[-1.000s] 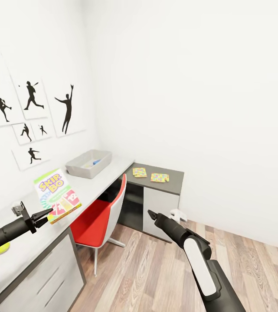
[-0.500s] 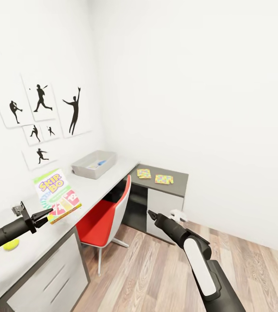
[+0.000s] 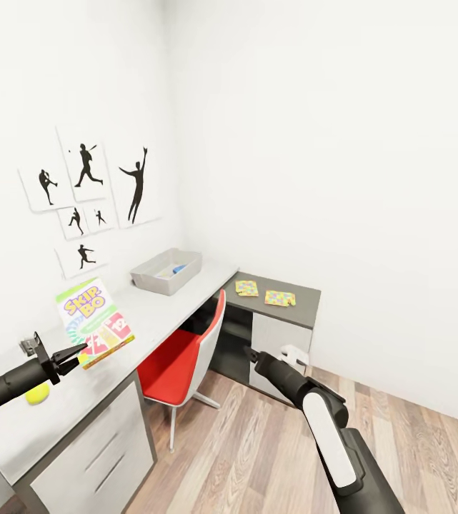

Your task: Put all the toys in the child's room - the three board games (two on the bed and one on the table), the two jigsaw puzzles on the table, and the tennis ball on the table - inside the toy box on the table in the child's room.

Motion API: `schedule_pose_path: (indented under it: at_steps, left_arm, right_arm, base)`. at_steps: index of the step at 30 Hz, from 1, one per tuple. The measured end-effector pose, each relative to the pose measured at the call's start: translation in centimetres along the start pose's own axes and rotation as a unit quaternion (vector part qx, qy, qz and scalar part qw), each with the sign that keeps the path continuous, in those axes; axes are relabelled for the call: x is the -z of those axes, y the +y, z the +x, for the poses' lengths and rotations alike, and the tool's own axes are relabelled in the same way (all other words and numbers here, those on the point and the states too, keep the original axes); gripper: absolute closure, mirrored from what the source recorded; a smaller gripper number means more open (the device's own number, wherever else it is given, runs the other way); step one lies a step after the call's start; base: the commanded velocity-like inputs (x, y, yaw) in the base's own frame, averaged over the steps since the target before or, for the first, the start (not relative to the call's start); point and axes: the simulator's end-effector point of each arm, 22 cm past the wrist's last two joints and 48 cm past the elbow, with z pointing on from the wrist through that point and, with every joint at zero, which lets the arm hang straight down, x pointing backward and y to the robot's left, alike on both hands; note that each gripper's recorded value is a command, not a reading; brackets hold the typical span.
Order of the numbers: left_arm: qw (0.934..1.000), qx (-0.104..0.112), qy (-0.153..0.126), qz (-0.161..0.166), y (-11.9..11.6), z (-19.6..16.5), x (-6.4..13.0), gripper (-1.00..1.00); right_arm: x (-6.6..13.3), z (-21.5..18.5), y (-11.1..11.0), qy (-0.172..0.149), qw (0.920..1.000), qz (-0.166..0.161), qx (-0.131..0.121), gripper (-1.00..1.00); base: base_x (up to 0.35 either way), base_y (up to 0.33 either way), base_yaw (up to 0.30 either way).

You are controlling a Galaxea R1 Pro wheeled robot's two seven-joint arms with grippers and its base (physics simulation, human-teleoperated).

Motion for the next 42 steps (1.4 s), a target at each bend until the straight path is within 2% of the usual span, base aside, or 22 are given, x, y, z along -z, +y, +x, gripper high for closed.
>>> schedule_pose_path:
  at_steps: [42]
  left_arm:
    - [0.9995,0.020,0.006,-0.023,3.5,0.6,-0.5,1.00]
  right_arm:
    - [-1.5,2.3,-2.3,0.024,0.9995,0.017,-0.012,-1.00]
  base:
    - [0.000,0.000,0.000]
